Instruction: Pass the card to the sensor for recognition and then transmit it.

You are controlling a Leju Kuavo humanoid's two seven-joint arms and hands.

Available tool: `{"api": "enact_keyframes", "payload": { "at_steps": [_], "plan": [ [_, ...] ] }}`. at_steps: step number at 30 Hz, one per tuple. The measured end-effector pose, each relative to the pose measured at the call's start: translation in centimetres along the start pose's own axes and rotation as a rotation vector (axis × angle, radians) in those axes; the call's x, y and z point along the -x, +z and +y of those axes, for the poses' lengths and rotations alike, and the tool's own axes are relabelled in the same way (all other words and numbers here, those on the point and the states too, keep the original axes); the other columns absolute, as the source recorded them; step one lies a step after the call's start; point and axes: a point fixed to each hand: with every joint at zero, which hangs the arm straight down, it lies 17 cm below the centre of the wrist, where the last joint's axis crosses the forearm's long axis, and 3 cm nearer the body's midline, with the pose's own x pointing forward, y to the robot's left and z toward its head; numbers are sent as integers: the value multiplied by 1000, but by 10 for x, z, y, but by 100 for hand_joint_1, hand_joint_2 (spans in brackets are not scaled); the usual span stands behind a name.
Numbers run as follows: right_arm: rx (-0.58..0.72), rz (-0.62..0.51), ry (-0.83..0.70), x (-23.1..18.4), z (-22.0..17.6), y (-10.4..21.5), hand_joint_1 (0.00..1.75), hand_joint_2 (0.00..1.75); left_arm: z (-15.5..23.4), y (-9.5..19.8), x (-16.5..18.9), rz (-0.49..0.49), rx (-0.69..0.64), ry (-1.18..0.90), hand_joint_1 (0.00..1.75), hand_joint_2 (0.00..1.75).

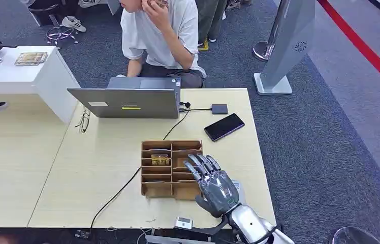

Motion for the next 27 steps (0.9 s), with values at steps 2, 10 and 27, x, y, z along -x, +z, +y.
{"api": "enact_keyframes", "payload": {
  "at_steps": [2,10,27],
  "plan": [
    [-3,3,6,2,1,0,0,175,0,0,0,0,0,-2,0,0],
    [-5,14,8,6,1,0,0,175,0,0,0,0,0,-5,0,0],
    [-30,-3,-40,3,3,-2,54,175,-2,0,-3,-6,3,-12,0,0]
  ]
}}
